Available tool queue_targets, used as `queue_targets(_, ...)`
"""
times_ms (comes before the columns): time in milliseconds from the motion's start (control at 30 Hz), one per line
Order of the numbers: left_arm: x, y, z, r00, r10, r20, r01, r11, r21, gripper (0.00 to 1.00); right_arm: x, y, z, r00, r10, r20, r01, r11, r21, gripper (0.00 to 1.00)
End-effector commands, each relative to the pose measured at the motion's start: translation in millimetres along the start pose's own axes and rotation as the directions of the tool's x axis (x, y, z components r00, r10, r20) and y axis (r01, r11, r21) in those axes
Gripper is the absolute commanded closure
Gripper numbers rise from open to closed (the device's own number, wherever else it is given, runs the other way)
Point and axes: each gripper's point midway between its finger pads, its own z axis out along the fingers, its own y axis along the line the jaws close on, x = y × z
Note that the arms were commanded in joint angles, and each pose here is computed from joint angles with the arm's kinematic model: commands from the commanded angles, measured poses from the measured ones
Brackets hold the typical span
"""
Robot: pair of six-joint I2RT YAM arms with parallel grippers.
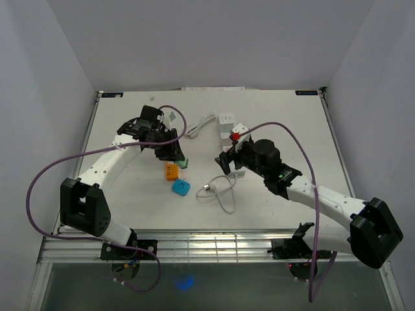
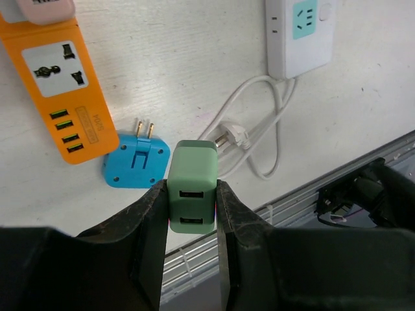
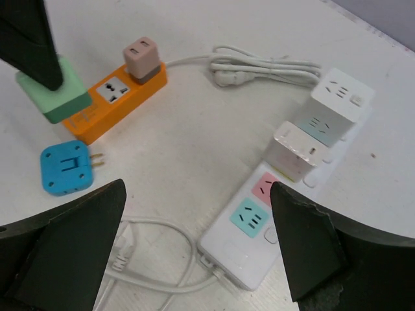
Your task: Insert the plug
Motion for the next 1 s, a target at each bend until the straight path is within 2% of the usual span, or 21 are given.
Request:
queue_targets(0,-20.8,4.4,-12.1,0.996,0.027,0.086,-0.022,0.998,-0.067,1.0,-21.1,-37.3,-10.1,0.99,0.068,0.124,-0.09,0.98,0.179,0.04)
queue_targets(333,-34.2,33.4,-6.3,0.993,-0.001,0.121,0.029,0.972,-0.231,1.0,2.2,-57.6,-24.0,0.977,0.139,0.161,-0.18,0.942,0.285,0.05)
queue_targets(567,-32.5,43.8,6.4,0.99,-0.03,0.136,0.064,0.965,-0.253,1.0,12.0,-65.4,-31.1,0.967,0.167,0.191,-0.225,0.915,0.335,0.05)
queue_targets(767,-41.1,51.7,14.1,0.985,-0.014,0.175,0.063,0.959,-0.276,1.0,16.0,-66.4,-33.6,0.965,0.177,0.195,-0.236,0.91,0.34,0.05)
queue_targets(967,-45.5,62.0,23.9,0.987,0.002,0.163,0.05,0.947,-0.318,1.0,16.7,-66.8,-36.1,0.963,0.178,0.201,-0.239,0.909,0.341,0.05)
